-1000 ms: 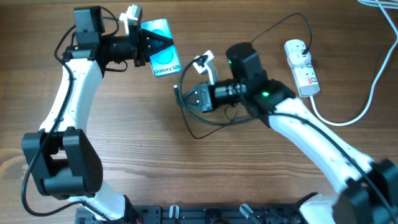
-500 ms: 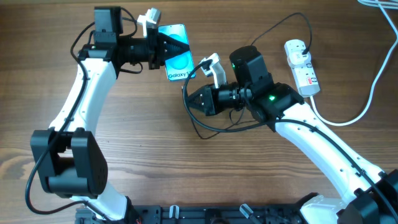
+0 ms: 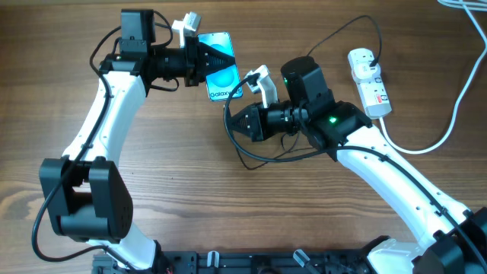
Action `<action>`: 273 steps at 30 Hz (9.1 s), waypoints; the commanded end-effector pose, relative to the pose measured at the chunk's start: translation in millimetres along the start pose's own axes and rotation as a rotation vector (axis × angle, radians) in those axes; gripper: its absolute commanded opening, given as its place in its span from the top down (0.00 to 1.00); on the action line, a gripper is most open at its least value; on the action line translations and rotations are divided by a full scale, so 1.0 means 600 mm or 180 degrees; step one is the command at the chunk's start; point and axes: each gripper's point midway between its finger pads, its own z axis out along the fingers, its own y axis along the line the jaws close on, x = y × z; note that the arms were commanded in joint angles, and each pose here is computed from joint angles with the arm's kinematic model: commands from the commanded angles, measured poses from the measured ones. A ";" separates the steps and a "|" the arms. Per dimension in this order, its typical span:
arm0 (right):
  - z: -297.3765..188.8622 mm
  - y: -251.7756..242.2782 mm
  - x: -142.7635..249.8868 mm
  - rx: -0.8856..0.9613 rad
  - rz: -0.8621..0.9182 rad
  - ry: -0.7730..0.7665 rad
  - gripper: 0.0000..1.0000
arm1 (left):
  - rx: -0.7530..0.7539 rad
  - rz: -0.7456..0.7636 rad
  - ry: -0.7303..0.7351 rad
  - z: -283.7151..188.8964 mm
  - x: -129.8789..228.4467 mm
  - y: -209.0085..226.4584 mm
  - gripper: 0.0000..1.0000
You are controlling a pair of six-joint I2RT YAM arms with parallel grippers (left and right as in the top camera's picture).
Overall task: Plug charger to phone and switch on socket
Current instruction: 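Bring the plug tip up to the phone's bottom port with the right gripper, then push the plug upward into the phone's port with the right gripper, then press the plug fully into the port while the left gripper holds the phone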
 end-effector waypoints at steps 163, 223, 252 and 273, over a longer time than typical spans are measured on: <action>-0.024 -0.023 -0.105 0.0394 0.0089 -0.0885 0.95 | 0.0297 0.0410 0.0292 0.020 0.035 -0.035 0.96; 0.003 -0.019 -0.025 0.0384 0.0122 -0.0272 0.95 | 0.0083 0.0485 0.0439 0.063 0.066 -0.020 0.96; -0.010 -0.019 -0.062 0.0328 0.0073 -0.0529 0.95 | 0.0068 0.0508 0.0485 0.064 0.076 -0.016 0.96; -0.068 -0.161 -0.024 0.1427 0.0647 -0.0441 0.00 | -0.1676 -0.0034 0.0125 0.025 0.068 0.145 0.96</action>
